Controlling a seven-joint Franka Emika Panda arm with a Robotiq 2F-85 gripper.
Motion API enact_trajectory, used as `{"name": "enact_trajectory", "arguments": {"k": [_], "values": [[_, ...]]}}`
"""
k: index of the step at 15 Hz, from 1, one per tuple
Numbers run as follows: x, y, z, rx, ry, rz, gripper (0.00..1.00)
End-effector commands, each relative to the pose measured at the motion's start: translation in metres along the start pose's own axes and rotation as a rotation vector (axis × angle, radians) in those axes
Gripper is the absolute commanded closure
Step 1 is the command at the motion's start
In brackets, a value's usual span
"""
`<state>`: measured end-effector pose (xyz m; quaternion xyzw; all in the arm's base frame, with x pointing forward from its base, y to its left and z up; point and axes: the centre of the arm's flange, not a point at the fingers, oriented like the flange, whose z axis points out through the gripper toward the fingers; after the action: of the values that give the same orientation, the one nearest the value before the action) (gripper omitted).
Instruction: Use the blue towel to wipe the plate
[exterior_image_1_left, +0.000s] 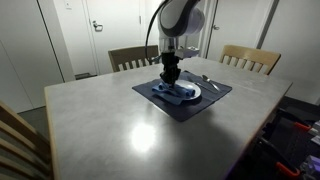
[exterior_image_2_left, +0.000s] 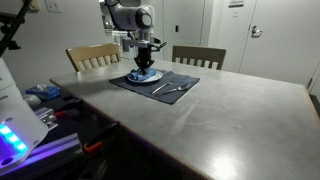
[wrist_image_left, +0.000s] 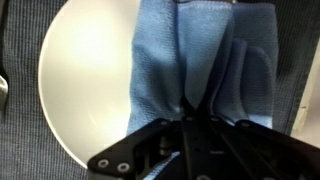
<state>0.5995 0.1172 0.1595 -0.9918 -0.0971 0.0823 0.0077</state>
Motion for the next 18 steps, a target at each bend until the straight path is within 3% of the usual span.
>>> {"name": "enact_trajectory", "arguments": {"k": [1, 4, 9, 14, 18], "values": [[0.0, 0.014, 0.004, -0.057, 0.047, 0.067, 0.99], [0.001, 0.029, 0.004, -0.11, 0.019, 0.153, 0.99], [-0.006, 0.039, 0.007, -0.135, -0.153, 0.25, 0.99], [-0.01, 0.027, 0.014, -0.086, -0.307, 0.148, 0.99], [-0.006, 0.005, 0.019, -0.041, -0.298, 0.006, 0.99]]}}
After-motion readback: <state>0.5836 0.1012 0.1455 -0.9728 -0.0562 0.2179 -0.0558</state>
